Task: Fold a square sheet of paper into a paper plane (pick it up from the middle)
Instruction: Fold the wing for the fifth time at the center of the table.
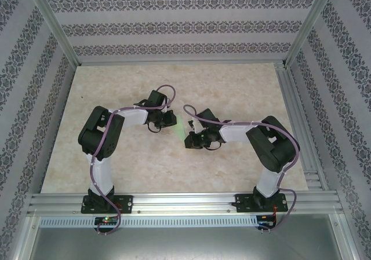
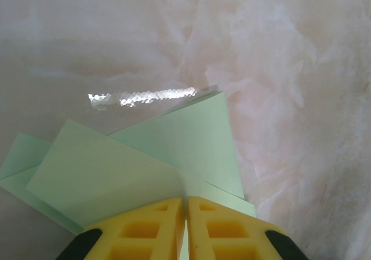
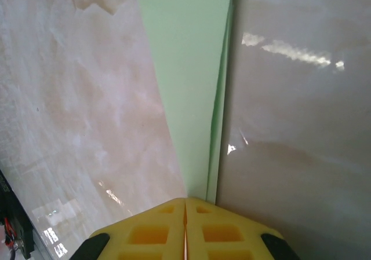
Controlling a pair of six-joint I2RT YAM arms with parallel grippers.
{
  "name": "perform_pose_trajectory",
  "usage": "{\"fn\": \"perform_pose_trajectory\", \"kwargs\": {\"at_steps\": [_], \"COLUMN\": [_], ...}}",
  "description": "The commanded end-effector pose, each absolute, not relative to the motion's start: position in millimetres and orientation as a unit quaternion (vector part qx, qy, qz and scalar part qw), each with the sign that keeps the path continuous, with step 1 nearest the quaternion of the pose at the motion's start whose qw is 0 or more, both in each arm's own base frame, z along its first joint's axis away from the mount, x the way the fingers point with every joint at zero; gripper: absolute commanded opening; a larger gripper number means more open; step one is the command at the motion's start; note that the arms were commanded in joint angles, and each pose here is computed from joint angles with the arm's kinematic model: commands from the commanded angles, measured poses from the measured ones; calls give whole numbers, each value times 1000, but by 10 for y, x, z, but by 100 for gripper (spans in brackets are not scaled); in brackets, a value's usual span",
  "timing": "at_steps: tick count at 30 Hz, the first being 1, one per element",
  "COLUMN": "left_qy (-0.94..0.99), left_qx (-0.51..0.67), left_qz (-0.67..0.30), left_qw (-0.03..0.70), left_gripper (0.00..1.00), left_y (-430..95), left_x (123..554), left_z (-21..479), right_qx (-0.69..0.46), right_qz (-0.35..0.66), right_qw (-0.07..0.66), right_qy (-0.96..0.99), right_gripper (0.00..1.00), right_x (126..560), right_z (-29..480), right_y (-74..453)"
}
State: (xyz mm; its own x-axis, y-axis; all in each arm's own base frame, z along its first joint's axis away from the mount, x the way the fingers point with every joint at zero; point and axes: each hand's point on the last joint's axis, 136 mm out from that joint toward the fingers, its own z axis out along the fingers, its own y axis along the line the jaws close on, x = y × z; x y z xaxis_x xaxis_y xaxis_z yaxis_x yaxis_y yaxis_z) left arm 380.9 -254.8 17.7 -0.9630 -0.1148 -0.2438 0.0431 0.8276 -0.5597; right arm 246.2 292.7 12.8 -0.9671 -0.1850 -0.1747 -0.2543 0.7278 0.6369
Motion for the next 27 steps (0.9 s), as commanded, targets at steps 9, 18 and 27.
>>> {"fn": "perform_pose_trajectory", "kwargs": {"at_steps": [9,18,27], "left_qy": [965,943,961], "left_qx": [-40,-16,-16], "left_qz": [-233,-285,-174], "left_qw": [111,169,215], "left_gripper": [15,31,64], "left_y": [-2363,-2582,-2396], "left_x": [3767,3921,3769], "left_z": [-199,542,917], "right_qx": [-119,-74,-27], "right_qz": [311,274,181], "right_qw": [17,242,417], "right_qy": [943,928,890], "right_gripper": [10,41,84], "right_x": [2106,2879,3393], "right_z": [147,998,1595], "right_y": [2636,2337,1612]}}
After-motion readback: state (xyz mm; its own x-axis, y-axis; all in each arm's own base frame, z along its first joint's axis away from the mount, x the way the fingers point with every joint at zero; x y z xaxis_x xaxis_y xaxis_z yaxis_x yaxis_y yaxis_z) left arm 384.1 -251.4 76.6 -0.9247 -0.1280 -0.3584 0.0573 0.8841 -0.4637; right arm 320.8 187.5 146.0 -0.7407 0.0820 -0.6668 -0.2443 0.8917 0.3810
